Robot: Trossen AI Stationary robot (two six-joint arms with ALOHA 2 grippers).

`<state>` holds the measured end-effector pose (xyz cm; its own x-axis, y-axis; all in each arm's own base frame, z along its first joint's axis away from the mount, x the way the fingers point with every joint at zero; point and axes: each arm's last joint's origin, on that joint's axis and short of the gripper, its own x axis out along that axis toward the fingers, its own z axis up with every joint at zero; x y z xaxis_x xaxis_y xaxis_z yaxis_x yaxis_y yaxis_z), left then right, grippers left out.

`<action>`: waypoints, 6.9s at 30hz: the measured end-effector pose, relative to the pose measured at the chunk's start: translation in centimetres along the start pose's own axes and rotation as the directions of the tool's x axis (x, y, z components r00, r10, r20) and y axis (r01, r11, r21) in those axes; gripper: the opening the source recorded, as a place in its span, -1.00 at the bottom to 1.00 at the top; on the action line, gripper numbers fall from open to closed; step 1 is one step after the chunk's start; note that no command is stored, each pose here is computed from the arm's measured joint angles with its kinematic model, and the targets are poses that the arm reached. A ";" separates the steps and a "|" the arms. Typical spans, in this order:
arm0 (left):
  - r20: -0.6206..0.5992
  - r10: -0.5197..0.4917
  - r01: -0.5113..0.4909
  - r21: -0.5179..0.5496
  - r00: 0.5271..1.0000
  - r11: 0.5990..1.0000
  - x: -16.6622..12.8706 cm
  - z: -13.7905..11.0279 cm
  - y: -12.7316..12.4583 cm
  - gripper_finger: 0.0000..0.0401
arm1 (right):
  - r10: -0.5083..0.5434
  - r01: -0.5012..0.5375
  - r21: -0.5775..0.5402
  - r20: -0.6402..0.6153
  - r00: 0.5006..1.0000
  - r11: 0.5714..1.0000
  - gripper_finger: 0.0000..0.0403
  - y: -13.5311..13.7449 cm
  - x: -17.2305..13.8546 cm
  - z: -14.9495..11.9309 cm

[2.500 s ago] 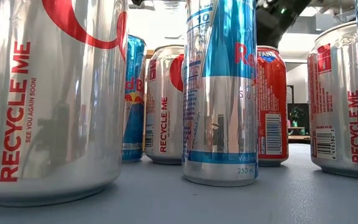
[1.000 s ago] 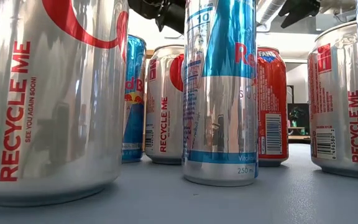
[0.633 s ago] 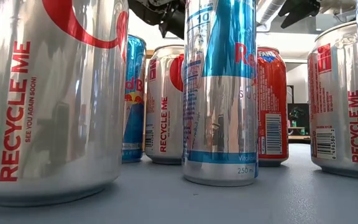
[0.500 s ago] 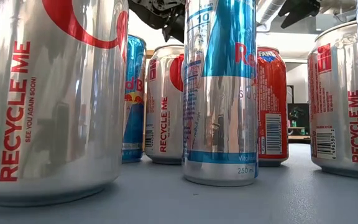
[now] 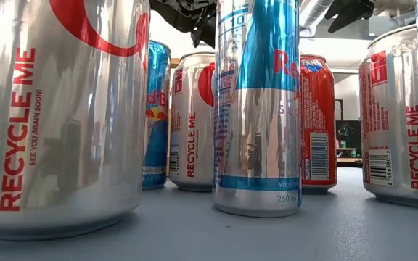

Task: Place canned beverage on shelf
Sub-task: Put the right white soda can on the shelf aligned with the other white soda can

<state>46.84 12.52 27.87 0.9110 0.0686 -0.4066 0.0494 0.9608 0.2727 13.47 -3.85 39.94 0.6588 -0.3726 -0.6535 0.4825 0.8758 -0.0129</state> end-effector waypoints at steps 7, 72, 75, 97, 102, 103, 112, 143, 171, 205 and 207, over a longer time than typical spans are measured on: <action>-0.021 -0.032 0.032 -0.015 0.999 0.999 1.0 -1.0 -0.4 0.34 | 0.000 0.000 0.007 0.000 1.000 1.000 0.35 0.0 0.0 0.0; -0.039 0.030 -0.032 -0.039 0.999 0.999 2.0 0.4 -0.5 0.58 | -0.003 0.003 0.009 -0.041 0.999 1.000 0.35 -0.1 0.0 -0.4; -0.037 -0.006 0.003 -0.061 0.999 0.998 2.0 0.2 -0.3 0.58 | -0.003 0.003 0.009 -0.041 0.999 1.000 0.35 -0.1 0.0 -0.4; -0.134 -0.023 0.010 -0.095 0.991 0.995 3.4 -2.3 -0.3 0.57 | 0.009 -0.008 0.023 -0.042 0.999 1.000 0.35 0.2 0.0 -0.4; -0.139 -0.024 0.011 -0.096 0.990 0.995 3.4 -2.3 -0.3 0.57 | 0.019 -0.018 0.014 -0.042 0.999 1.000 0.35 0.4 -0.1 -0.5; -0.140 -0.024 0.010 -0.096 0.990 0.995 3.4 -2.3 -0.3 0.57 | 0.020 -0.020 0.012 -0.042 0.999 1.000 0.35 0.4 -0.1 -0.5; -0.132 -0.020 0.007 -0.093 0.991 0.996 3.4 -2.2 -0.3 0.57 | 0.024 -0.023 0.008 -0.041 0.999 1.000 0.35 0.5 -0.1 -0.5; -0.096 -0.106 0.092 -0.142 0.990 0.986 1.6 1.7 0.4 0.19 | 0.017 -0.016 0.023 -0.044 0.999 1.000 0.35 0.5 -0.1 -0.5; -0.179 -0.168 0.162 -0.051 0.969 0.986 -10.3 4.1 10.2 0.22 | -0.027 0.028 0.018 -0.040 0.999 0.999 0.35 -0.3 -0.5 -4.0; 0.068 -0.131 0.137 -0.085 0.989 0.987 -13.0 4.6 14.6 0.24 | -0.055 0.054 0.027 0.035 0.998 0.998 0.35 -0.1 1.6 -5.0; 0.085 -0.085 0.091 -0.075 0.993 0.993 -12.6 5.4 14.2 0.24 | -0.066 0.065 0.032 0.043 0.997 0.997 0.35 -0.2 1.6 -4.9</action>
<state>38.26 23.81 41.57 0.9350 -0.0361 -0.3529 0.1013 0.9805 0.1682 11.58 -3.09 35.17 0.6495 -0.4423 -0.6184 0.5425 0.8395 -0.0307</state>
